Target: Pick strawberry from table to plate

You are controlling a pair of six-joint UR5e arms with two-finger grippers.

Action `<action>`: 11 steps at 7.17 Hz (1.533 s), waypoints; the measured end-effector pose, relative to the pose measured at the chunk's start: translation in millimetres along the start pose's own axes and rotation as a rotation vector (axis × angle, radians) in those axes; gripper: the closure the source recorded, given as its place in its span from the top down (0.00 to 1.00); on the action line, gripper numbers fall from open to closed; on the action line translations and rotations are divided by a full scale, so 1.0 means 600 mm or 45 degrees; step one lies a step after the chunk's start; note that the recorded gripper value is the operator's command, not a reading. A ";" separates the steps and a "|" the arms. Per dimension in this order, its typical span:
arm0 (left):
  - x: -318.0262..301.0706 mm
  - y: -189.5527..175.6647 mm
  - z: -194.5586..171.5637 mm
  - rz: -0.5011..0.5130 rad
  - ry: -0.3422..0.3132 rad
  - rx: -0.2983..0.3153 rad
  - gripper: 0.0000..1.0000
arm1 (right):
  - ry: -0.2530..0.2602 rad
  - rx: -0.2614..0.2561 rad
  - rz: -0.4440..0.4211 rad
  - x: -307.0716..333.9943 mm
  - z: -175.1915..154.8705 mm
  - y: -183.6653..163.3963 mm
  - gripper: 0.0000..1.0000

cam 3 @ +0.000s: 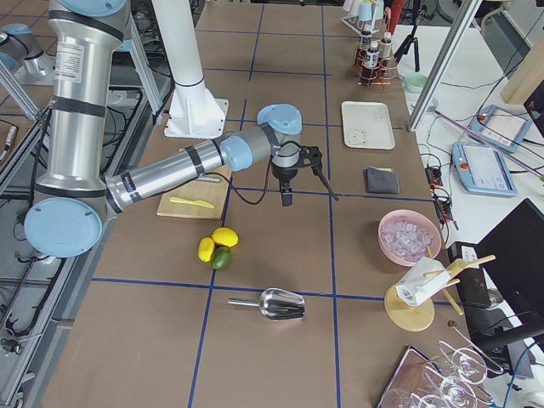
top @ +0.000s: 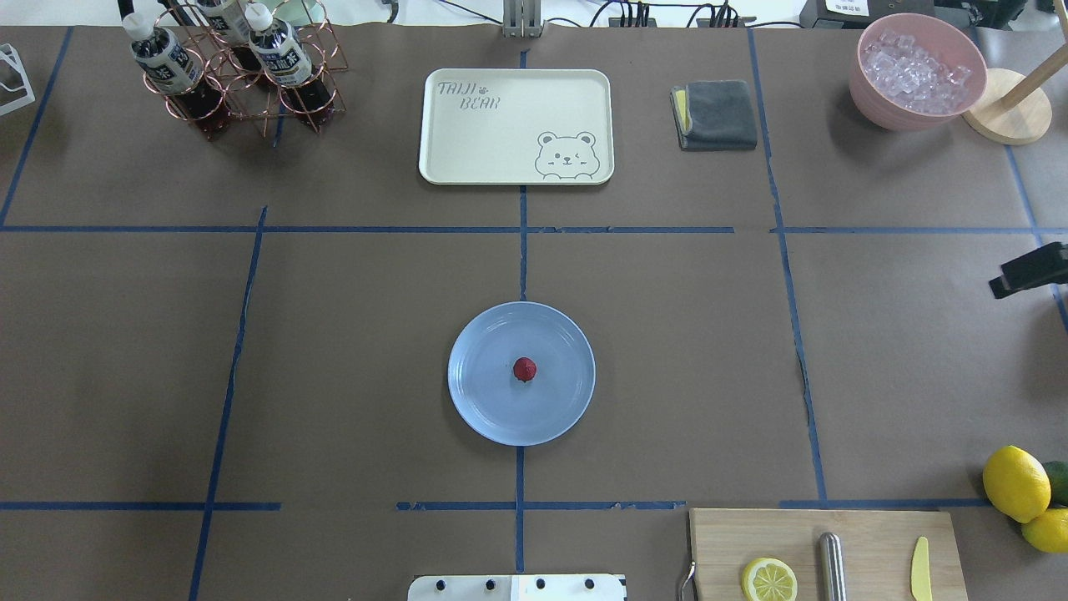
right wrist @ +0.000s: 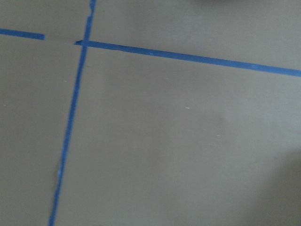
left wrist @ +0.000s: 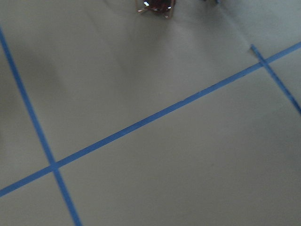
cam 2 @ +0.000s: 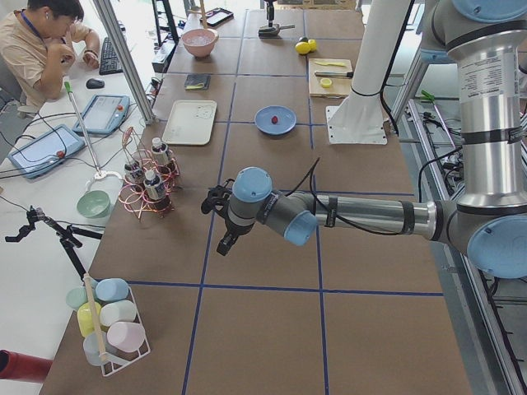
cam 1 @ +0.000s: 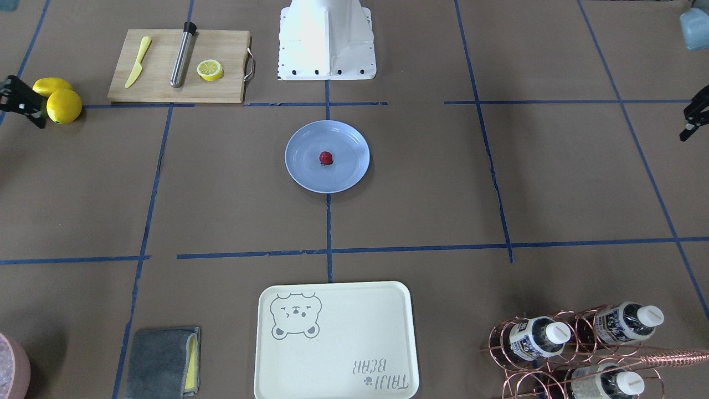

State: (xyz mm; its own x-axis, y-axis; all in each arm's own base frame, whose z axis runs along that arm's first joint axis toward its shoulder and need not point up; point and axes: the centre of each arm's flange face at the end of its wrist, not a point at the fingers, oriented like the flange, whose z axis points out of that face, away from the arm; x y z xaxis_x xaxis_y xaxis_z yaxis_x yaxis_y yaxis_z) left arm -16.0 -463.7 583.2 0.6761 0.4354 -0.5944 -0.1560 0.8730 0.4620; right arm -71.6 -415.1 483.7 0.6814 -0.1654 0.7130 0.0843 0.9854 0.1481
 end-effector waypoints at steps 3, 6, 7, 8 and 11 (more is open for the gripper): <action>-0.043 -0.012 -0.062 -0.142 0.000 -0.179 1.00 | -0.060 0.033 0.003 0.225 -0.028 0.078 1.00; -0.045 0.013 -0.059 -0.172 0.010 -0.213 1.00 | -0.034 0.057 0.039 0.257 -0.038 0.092 1.00; -0.047 0.014 -0.056 -0.173 0.012 -0.214 1.00 | -0.016 0.053 0.045 0.262 -0.036 0.092 1.00; -0.050 0.015 -0.051 -0.172 0.021 -0.209 1.00 | -0.012 0.041 0.060 0.271 -0.028 0.095 1.00; -0.055 0.009 -0.045 -0.178 0.040 -0.194 1.00 | -0.020 0.000 0.098 0.299 0.000 0.105 1.00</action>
State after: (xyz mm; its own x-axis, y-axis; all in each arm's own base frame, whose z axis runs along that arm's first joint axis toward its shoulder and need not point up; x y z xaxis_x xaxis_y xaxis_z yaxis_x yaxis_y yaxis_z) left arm -58.6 -467.3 587.3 0.6763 0.3125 -0.6671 -0.1709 0.9474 0.2706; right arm 56.0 -383.0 621.2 0.6742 -0.0898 0.7331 0.0323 0.9952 0.0923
